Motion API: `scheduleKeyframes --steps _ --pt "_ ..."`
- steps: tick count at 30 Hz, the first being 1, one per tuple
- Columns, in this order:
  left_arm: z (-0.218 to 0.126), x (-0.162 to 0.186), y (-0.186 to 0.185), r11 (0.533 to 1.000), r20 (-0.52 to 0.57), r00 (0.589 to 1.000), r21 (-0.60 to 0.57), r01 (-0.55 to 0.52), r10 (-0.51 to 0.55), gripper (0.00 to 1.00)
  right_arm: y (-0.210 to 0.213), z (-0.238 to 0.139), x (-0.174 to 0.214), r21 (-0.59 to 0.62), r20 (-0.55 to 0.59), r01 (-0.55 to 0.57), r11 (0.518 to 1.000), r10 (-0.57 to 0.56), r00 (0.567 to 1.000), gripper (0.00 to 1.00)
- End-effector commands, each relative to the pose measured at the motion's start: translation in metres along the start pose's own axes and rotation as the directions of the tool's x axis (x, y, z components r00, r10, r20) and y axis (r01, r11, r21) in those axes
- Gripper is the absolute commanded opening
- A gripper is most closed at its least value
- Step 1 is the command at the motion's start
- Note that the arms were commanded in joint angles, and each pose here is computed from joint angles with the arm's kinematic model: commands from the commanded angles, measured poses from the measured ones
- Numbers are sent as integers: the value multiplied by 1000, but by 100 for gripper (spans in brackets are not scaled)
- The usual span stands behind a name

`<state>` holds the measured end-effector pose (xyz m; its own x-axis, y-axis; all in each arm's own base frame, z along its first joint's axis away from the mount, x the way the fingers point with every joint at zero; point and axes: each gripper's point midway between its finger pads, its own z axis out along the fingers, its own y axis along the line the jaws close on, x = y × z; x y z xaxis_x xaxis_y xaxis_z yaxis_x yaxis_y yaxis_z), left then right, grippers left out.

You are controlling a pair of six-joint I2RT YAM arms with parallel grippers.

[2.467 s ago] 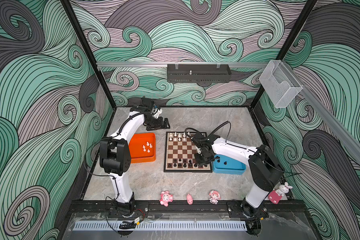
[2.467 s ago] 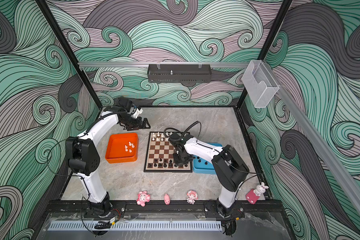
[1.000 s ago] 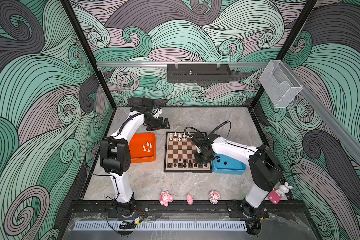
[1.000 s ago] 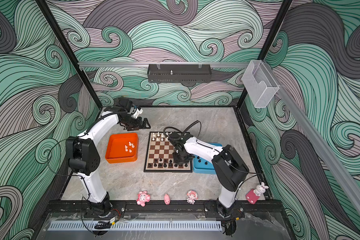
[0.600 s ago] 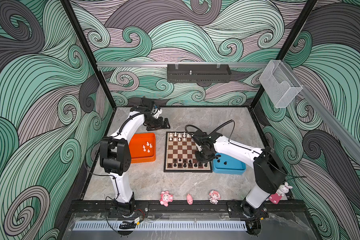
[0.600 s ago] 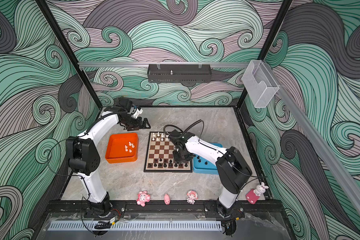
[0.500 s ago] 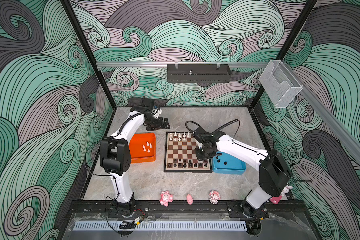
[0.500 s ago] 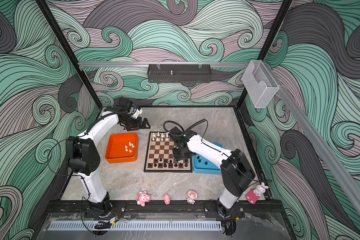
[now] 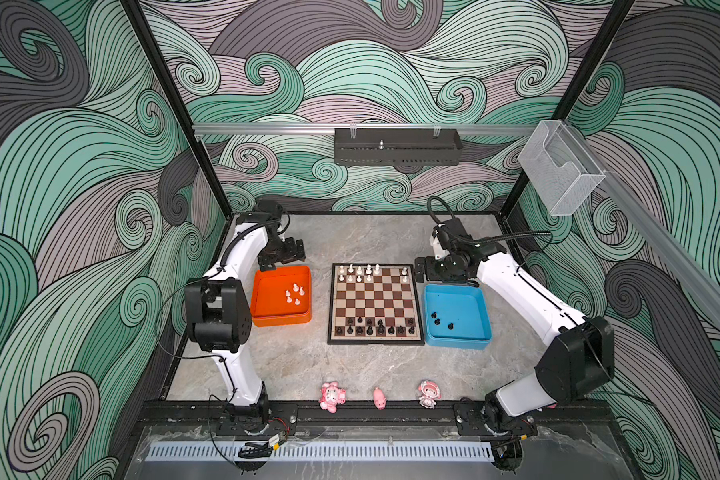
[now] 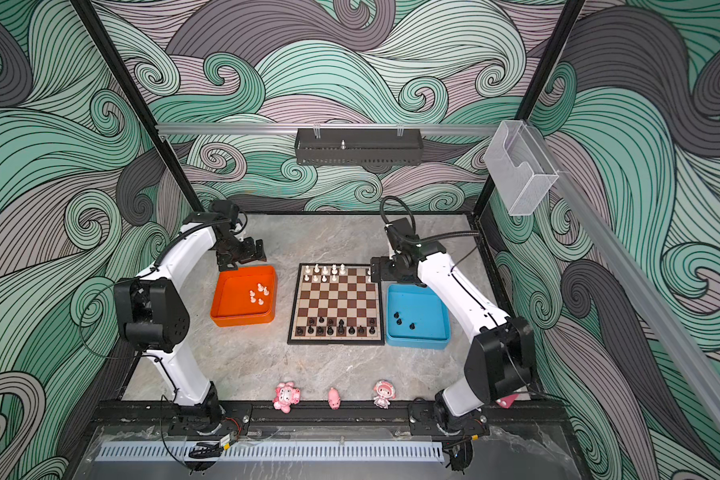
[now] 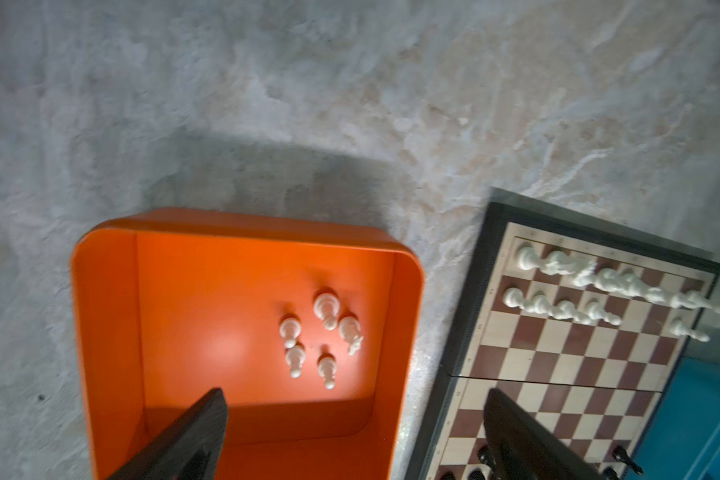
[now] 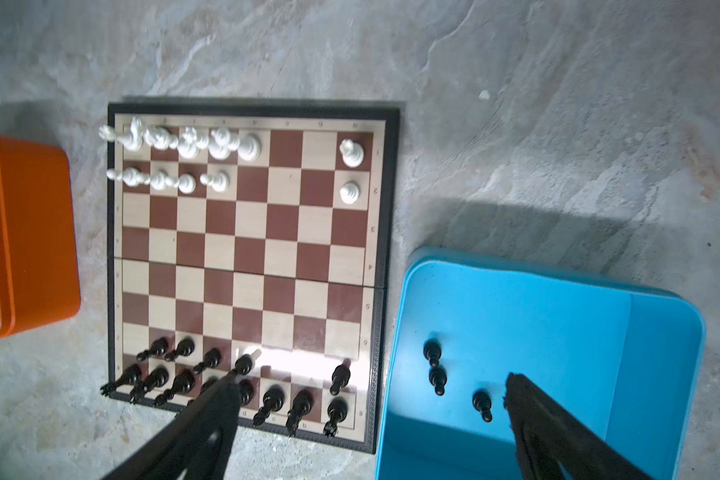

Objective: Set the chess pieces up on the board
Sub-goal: 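Raise right gripper over the blue bin while left gripper moves over orange bin, then lower the left gripper into the orange bin and grasp a white piece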

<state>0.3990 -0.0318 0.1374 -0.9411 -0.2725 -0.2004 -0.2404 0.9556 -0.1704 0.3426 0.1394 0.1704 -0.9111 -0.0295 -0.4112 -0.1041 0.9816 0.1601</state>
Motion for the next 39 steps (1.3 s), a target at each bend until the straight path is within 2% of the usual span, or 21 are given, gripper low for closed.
scheduleKeyframes --steps 1,15,23,39 --pt "0 19 18 995 -52 998 -97 20 -25 96 -4 0 1 -35 6 14 999 -14 1000 99" --pt "44 41 36 985 -151 987 -170 24 -50 72 -12 26 18 -91 -64 -12 996 6 998 99" --pt "64 49 42 981 -184 981 -191 31 -67 65 -12 33 19 -98 -79 -9 995 1 997 99" --pt "87 45 44 977 -199 977 -209 33 -75 43 -17 39 24 -91 -94 -11 996 2 996 99"
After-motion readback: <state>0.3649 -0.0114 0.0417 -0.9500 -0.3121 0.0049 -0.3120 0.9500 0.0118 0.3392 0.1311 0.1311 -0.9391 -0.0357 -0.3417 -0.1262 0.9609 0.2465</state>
